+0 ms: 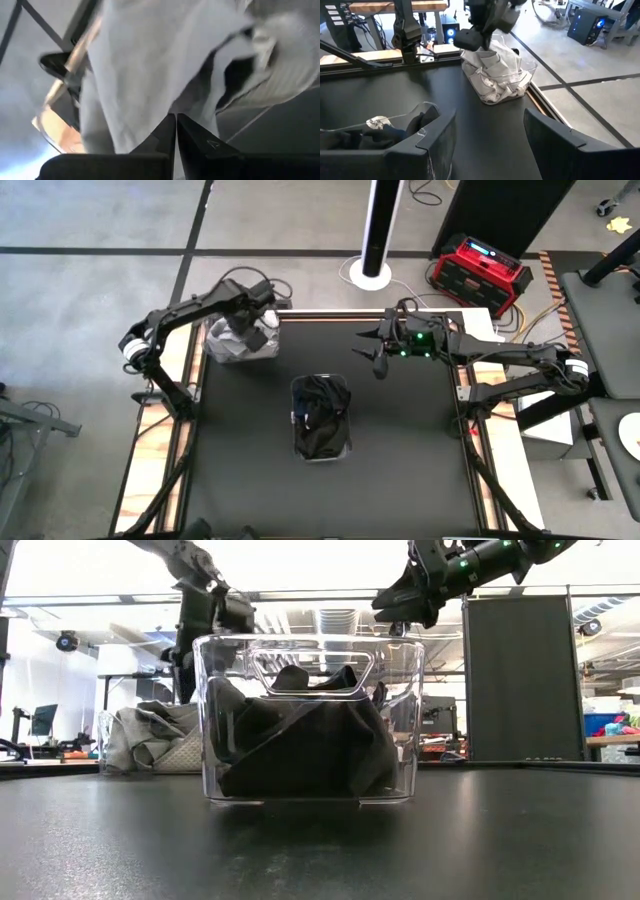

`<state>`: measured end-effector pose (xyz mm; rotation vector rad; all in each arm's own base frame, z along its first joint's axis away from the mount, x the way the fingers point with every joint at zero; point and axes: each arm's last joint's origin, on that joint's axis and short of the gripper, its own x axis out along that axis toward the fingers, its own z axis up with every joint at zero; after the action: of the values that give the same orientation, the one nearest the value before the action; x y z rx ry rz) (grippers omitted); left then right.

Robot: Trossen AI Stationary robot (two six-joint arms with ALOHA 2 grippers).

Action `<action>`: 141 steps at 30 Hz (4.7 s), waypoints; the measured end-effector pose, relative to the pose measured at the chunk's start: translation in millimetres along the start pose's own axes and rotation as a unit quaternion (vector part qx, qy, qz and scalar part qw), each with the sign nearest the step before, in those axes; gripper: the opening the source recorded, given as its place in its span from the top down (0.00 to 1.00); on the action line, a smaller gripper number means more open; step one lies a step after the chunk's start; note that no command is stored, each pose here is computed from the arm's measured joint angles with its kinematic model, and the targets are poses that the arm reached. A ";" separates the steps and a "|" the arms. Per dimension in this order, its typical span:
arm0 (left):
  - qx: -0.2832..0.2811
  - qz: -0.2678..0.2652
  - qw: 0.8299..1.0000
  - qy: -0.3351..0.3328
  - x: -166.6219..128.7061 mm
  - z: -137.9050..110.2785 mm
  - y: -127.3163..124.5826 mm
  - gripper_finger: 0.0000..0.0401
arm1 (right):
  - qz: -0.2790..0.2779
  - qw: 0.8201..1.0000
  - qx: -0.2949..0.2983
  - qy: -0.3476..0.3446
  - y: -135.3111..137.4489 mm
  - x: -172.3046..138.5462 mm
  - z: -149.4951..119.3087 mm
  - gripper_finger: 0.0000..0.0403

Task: Sort towels by color in basket
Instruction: Put the gray towel into the top transparent bin, then return to Home Position

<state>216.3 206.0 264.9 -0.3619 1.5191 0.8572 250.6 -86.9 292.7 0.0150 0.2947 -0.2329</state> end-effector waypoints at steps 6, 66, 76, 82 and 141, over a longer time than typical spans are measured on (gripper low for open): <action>0.005 0.002 1.000 0.028 25.6 -13.5 -7.2 1.00 | 0.000 1.000 -0.001 0.003 0.0 0.3 -2.4 0.46; -0.007 -0.017 0.988 -0.153 -34.6 -25.5 -28.0 1.00 | 0.000 1.000 0.014 0.001 0.1 0.4 -2.6 0.46; 0.013 -0.025 0.952 -0.304 -64.4 -44.0 -62.9 1.00 | 0.018 1.000 -0.011 -0.014 3.9 0.7 -5.7 0.46; 0.097 -0.047 0.843 -0.528 -81.6 -71.0 -113.6 1.00 | 0.121 0.981 -0.067 -0.133 18.1 -0.4 -24.5 0.46; 0.017 -0.265 0.552 -0.790 31.9 -229.8 -63.8 1.00 | 0.108 0.921 -0.158 -0.340 32.8 -156.9 -106.5 0.46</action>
<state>90.2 11.9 199.3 0.0867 -0.3352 0.3094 81.7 -14.5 235.5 -0.3478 -0.3668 0.0403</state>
